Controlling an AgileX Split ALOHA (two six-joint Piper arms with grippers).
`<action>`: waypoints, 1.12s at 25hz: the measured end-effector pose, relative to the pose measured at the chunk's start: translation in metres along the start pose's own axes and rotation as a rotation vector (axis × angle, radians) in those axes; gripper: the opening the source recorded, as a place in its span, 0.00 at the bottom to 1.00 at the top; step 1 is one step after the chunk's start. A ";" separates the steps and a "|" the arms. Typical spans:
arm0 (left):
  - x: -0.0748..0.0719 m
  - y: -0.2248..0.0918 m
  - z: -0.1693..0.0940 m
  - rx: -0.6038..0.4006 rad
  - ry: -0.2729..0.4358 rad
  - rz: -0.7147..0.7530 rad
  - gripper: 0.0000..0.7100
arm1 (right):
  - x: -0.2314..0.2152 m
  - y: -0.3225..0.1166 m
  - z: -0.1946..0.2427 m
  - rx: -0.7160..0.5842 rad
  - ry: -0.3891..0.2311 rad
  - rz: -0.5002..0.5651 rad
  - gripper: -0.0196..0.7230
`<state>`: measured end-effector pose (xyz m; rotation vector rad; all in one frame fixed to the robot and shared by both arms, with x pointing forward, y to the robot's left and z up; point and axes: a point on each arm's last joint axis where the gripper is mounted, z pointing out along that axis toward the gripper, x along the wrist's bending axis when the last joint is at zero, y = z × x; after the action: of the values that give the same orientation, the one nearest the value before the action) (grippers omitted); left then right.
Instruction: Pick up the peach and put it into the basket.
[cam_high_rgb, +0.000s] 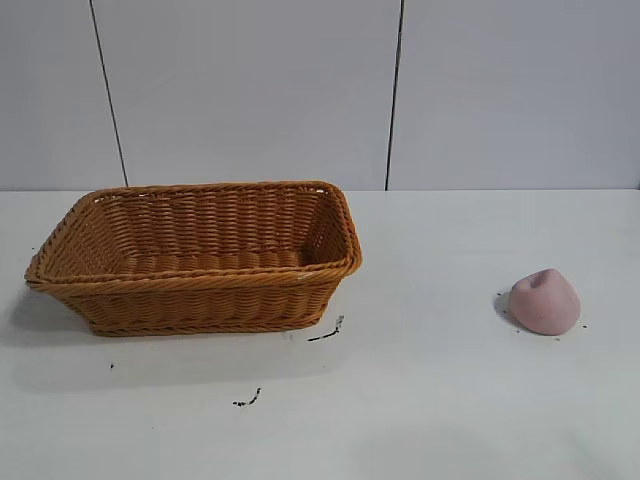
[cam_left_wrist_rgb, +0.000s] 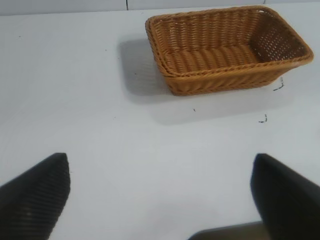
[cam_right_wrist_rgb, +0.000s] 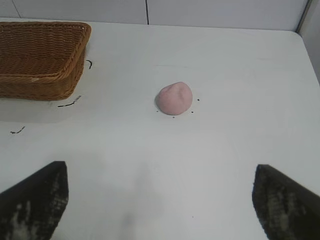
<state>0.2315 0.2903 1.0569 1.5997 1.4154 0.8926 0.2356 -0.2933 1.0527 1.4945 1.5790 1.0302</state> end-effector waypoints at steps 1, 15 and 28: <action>0.000 0.000 0.000 0.000 0.000 0.000 0.98 | 0.000 0.000 0.000 0.000 0.000 0.000 0.96; 0.000 0.000 0.000 0.000 0.000 0.000 0.98 | 0.000 0.008 0.008 0.059 0.000 0.004 0.96; 0.000 0.000 0.000 0.000 0.000 0.000 0.98 | -0.010 0.113 0.162 0.566 -0.004 0.036 0.96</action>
<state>0.2315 0.2903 1.0569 1.5997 1.4154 0.8926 0.4305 -0.2908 1.0869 1.8910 1.9482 0.6167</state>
